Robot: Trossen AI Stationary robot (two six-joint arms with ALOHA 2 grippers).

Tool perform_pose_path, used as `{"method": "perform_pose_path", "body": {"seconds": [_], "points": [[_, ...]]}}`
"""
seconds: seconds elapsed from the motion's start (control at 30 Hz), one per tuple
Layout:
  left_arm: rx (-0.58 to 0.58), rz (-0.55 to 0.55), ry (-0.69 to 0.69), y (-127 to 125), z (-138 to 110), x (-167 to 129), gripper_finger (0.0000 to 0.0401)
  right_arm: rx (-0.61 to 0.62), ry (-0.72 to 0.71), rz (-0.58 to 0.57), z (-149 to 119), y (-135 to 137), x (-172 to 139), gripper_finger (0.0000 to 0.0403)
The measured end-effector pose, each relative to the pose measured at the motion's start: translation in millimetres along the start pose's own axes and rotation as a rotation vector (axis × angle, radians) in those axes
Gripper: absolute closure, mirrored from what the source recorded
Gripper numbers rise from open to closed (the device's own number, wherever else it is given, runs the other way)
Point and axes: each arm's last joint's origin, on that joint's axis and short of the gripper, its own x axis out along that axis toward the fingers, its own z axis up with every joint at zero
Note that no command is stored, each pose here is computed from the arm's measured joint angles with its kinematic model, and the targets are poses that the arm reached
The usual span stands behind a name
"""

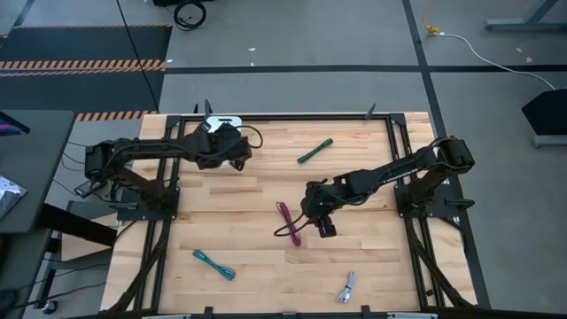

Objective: Pick and place USB-C Cables
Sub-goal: Put the purple charger cable into the white bin

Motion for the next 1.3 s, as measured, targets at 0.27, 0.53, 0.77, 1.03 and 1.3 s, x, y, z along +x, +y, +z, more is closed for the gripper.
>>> {"method": "perform_pose_path", "body": {"seconds": [0.27,0.53,0.77,1.03,1.3], "points": [[-0.061,-0.103,0.054,4,5,9,0.0175,-0.001,0.002,0.017,0,0,0,0.0203],[-0.063,-0.105,0.06,5,5,10,0.0144,-0.001,0.003,0.017,0,0,0,0.0203],[-0.055,-0.408,0.134,-13,2,-2,0.0162,-0.002,0.003,0.017,0,0,0,0.0203],[-0.007,-0.461,0.126,-23,-3,-13,0.018,0.0,0.003,0.017,0,0,0,0.0203],[-0.028,-0.456,0.175,-18,-4,-8,0.0195,0.001,0.003,0.017,0,0,0,0.0203]]}}
